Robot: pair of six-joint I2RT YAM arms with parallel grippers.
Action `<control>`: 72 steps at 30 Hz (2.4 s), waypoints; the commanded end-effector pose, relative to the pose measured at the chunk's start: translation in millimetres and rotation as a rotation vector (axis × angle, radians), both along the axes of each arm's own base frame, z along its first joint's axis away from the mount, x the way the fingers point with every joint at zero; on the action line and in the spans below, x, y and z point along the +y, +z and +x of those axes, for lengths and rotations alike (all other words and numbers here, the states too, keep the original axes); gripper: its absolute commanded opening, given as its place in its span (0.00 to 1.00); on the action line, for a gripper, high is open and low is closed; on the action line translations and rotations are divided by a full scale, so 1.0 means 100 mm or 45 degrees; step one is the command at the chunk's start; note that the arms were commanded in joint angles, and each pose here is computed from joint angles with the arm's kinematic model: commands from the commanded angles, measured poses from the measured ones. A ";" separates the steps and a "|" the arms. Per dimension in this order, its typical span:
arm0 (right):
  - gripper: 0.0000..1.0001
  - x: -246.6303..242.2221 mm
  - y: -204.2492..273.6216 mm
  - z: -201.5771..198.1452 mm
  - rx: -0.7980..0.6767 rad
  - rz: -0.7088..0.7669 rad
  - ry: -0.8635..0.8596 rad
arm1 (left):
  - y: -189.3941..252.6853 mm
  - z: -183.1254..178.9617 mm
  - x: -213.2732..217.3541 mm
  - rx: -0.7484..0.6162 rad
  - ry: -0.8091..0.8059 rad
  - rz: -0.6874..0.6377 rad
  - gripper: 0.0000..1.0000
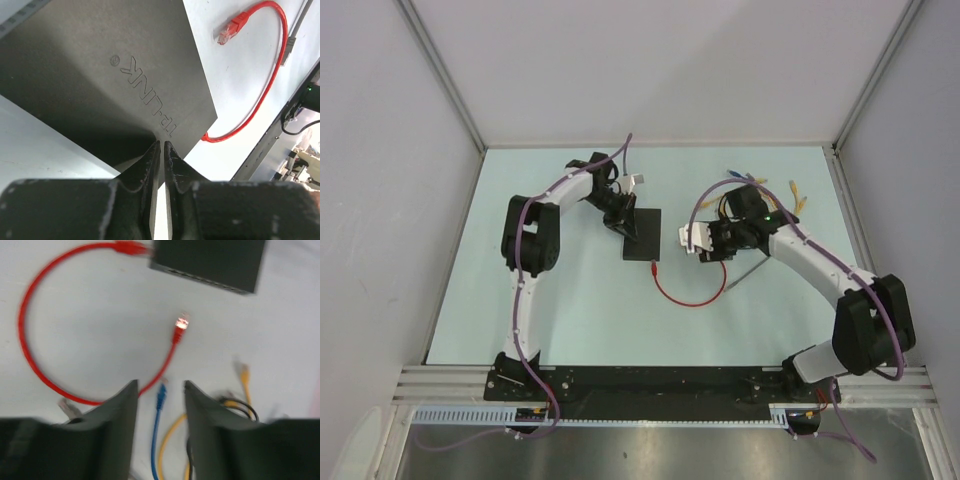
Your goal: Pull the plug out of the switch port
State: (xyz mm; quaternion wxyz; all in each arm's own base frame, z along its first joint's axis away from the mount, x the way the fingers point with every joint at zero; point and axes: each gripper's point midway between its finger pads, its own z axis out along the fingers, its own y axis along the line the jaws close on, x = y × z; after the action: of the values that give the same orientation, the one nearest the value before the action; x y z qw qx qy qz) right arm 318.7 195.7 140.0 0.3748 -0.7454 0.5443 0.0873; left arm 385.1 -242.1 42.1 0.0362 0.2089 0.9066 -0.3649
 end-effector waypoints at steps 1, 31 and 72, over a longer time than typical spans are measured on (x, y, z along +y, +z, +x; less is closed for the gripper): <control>0.60 0.25 -0.24 -0.20 0.231 0.027 -0.024 | -0.22 0.15 0.14 -0.070 -0.001 0.127 0.16; 0.64 0.46 -0.90 -1.03 0.738 -0.132 -0.051 | -0.19 0.16 0.22 -0.002 0.058 0.041 0.17; 0.00 0.09 0.79 0.51 -0.158 0.183 -0.296 | -0.20 0.43 0.52 -0.068 0.138 0.095 0.17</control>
State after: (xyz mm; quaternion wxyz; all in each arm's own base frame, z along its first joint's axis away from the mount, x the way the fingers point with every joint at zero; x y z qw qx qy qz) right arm 312.2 223.8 191.3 0.4174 -0.6980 0.5734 0.0987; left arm 412.0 -205.0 36.4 0.0503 0.1580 0.9137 -0.3710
